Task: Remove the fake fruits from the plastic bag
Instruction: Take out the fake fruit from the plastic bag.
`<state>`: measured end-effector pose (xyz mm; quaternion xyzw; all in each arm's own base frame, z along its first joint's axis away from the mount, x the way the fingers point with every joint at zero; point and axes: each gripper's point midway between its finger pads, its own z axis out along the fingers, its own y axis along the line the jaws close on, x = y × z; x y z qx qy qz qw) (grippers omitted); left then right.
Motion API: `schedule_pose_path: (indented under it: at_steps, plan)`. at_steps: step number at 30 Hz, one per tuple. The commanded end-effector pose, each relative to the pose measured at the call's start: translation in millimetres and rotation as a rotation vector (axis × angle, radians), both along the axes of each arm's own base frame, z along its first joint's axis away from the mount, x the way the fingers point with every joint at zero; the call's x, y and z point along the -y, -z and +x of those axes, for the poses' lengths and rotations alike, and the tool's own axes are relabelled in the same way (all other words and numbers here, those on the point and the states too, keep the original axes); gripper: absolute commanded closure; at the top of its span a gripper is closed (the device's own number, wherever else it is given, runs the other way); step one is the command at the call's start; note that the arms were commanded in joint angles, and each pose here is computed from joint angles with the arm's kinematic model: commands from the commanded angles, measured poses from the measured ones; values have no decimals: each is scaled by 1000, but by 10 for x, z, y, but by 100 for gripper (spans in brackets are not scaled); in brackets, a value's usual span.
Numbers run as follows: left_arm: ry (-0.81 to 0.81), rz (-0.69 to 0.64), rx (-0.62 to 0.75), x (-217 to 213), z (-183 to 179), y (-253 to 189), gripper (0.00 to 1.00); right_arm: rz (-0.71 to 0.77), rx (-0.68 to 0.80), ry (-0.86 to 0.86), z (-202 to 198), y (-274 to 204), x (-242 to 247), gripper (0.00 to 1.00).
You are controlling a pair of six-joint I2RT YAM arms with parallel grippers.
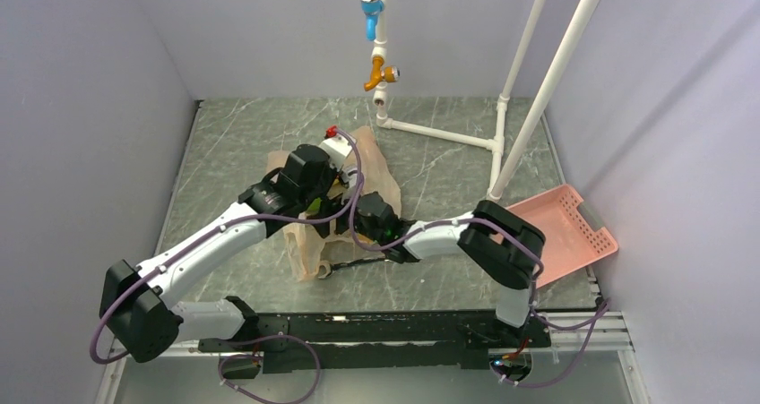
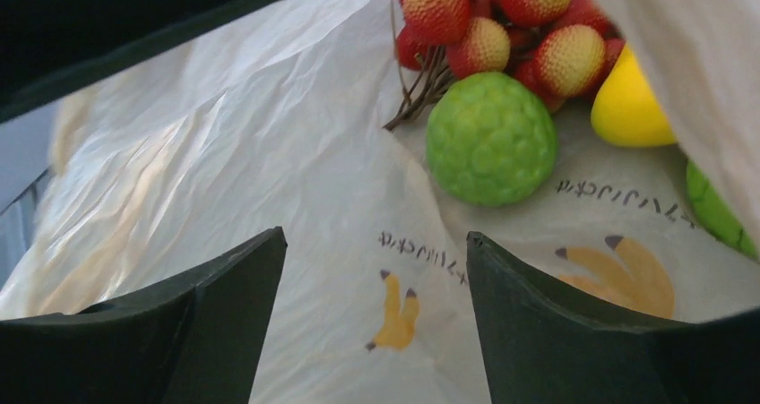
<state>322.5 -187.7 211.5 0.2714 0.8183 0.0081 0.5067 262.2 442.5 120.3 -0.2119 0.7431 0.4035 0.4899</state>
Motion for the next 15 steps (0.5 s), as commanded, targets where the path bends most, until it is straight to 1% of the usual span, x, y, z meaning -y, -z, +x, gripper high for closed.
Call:
schedule_pose_path:
  at_steps: [1, 4, 9, 15]
  plan:
    - [59, -57, 60, 157, -42, -188, 100, 69, 67, 93, 356, -168, -127, 20]
    - [71, -53, 63, 187, -79, -197, 100, 86, 31, 105, 496, -92, -187, 18]
    - [76, -54, 73, 185, -97, -213, 100, 48, 20, 133, 631, 109, -258, 13]
    - [96, -47, 55, 234, -94, -183, 100, 45, -2, 152, 750, 330, -273, 12]
